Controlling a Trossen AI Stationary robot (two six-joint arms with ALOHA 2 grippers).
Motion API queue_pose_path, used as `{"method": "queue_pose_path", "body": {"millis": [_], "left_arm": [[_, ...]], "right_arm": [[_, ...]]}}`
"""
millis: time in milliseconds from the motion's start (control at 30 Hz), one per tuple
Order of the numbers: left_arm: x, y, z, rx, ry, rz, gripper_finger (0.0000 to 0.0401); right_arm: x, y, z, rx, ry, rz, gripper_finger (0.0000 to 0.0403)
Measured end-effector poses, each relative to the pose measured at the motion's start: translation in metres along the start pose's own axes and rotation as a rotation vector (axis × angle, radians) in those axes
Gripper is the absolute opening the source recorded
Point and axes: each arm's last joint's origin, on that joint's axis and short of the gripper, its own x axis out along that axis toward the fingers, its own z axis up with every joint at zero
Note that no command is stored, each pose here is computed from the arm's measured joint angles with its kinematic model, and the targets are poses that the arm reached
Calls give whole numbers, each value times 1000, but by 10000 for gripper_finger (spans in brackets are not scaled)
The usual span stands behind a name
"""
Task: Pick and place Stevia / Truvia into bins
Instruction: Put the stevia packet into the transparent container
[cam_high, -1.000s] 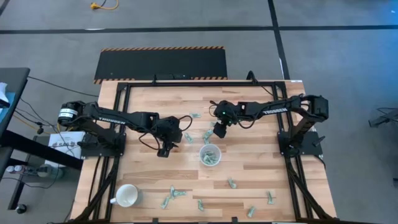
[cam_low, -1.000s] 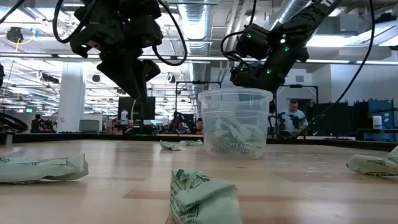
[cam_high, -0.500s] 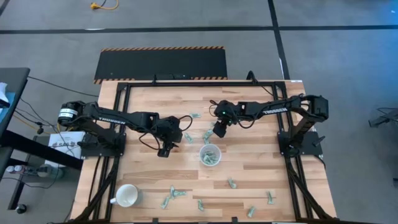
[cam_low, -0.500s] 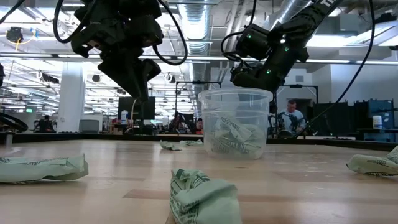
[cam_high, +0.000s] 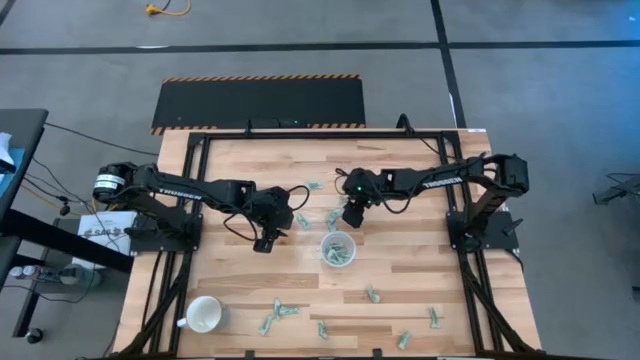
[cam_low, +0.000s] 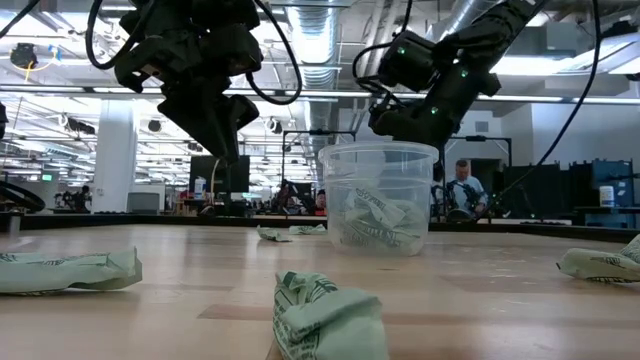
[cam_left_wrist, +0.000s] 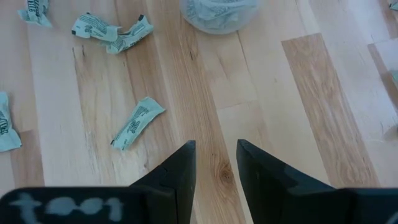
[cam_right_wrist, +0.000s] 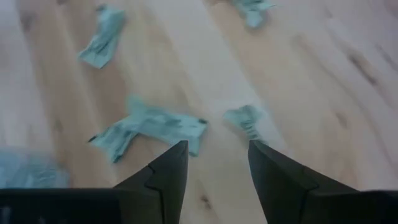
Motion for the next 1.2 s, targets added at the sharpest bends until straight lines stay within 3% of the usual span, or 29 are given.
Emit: {"method": "queue_pose_path", "body": {"millis": [167,433,533,733,967,1200], "left_arm": [[0,0,0,0,0,0,104],[4,0,-3,6,-9,2,104],[10,-1,-11,11,-20,6,104],[21,-2,-27,10,-27,15,104],[21,-2,-26,10,-41,18,104],[21,-1,-23,10,-73,31,104]], "right_arm": [[2,-3,2,7,-19,-29,156],[38,-8,-7,6,66,-48,154],[43,-8,-3,-11,39,-45,154],[43,-8,-3,-3,33,-63,154],[42,-8,-2,7,29,-79,152],[42,-10,-3,3,21,-148,100]]}}
